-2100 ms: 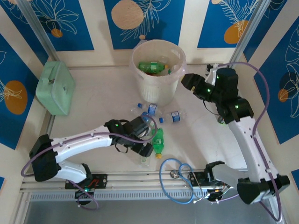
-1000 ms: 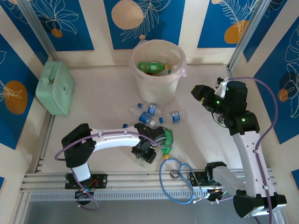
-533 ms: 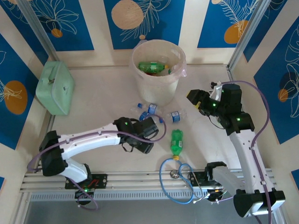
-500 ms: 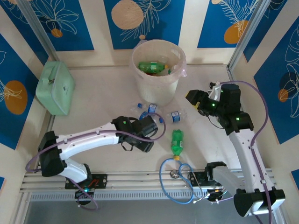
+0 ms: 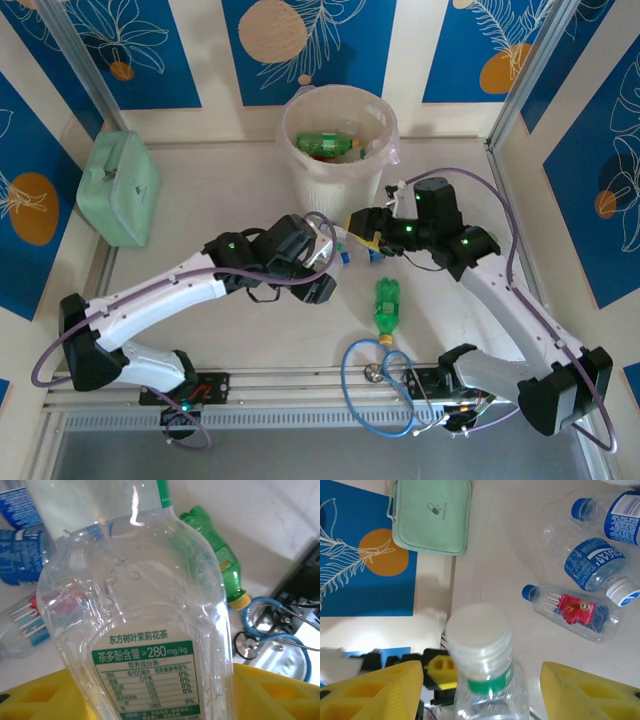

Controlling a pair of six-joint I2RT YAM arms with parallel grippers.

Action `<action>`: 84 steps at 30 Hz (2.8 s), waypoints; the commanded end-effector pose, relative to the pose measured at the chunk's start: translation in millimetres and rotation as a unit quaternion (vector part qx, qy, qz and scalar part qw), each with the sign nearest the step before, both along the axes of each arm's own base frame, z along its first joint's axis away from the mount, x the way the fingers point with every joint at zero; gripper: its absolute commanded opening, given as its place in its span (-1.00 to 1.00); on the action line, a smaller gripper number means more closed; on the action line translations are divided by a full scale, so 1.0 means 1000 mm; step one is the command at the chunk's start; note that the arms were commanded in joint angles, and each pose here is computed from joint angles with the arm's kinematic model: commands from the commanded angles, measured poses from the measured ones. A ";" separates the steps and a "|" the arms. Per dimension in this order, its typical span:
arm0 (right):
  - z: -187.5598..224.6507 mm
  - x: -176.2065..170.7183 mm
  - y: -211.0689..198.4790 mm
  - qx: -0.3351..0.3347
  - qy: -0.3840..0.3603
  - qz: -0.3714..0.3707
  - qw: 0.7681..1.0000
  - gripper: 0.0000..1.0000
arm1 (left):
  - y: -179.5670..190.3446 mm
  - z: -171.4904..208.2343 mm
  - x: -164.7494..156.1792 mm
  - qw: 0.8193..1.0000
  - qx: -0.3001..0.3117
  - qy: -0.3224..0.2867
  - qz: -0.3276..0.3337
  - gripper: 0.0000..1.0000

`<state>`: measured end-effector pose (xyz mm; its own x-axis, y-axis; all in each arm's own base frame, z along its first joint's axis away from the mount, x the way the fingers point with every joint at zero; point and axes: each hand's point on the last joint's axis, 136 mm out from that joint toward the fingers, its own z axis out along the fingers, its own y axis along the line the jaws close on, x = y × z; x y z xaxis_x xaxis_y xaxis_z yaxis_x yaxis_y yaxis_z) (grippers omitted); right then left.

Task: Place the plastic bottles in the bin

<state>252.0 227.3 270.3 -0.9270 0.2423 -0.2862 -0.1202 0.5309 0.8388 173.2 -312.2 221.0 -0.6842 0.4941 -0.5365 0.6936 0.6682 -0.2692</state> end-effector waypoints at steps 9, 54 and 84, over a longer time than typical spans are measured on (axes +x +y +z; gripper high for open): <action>0.008 0.007 0.022 -0.016 -0.017 0.024 0.999 0.29 | -0.005 0.024 -0.003 0.998 -0.045 -0.003 -0.033 0.29; 0.098 0.056 -0.011 0.018 -0.103 -0.077 0.991 -0.34 | 0.052 0.098 0.051 0.973 -0.124 -0.103 0.167 1.00; 0.151 0.246 -0.041 0.070 -0.121 -0.189 0.972 -0.24 | 0.101 0.029 0.067 0.953 -0.096 -0.023 0.287 0.99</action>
